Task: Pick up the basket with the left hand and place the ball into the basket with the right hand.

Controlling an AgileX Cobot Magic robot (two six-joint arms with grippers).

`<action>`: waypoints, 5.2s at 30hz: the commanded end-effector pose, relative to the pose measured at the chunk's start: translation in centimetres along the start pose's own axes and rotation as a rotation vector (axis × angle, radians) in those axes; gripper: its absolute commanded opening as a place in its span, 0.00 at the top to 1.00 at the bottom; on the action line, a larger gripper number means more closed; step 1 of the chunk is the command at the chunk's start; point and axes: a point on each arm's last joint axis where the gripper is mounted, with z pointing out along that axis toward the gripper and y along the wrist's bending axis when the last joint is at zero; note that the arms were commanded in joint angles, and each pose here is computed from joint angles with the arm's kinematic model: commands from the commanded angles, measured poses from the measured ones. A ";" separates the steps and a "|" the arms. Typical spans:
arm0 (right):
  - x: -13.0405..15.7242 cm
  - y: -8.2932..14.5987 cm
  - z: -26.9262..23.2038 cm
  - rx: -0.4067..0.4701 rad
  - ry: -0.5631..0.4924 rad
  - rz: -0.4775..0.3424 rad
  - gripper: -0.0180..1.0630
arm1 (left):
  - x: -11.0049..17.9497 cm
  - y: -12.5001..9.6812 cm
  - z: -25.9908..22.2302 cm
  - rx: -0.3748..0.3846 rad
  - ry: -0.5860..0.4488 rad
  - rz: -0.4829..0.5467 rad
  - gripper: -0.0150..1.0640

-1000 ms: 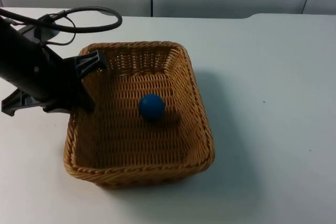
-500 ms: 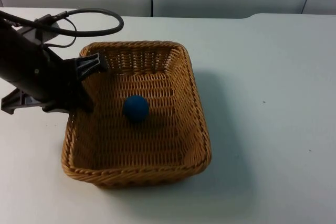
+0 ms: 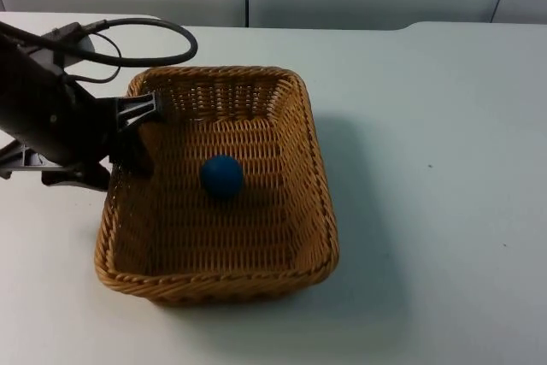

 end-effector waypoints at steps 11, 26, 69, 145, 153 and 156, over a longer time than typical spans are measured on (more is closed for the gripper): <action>-0.4 0.1 -0.4 0.008 -0.020 -0.012 0.28 | -1.5 -2.2 -4.8 0.067 -0.121 0.048 0.32; -1.4 0.2 -4.1 0.081 -0.116 -0.095 0.28 | -1.3 -6.8 -21.3 0.140 -0.553 0.371 0.32; 13.3 5.7 -16.1 0.100 -0.215 -0.014 0.28 | 21.2 -1.2 -33.6 0.176 -0.746 0.586 0.32; 25.9 7.4 -20.9 0.269 -0.109 0.173 0.14 | 24.8 3.7 -31.3 -0.099 -0.668 0.449 0.16; 25.9 7.4 -20.9 0.271 -0.109 0.176 0.01 | 24.8 3.7 -31.3 -0.098 -0.670 0.450 0.03; 25.9 7.4 -20.9 0.271 -0.109 0.176 0.01 | 24.8 3.7 -31.3 -0.098 -0.670 0.450 0.03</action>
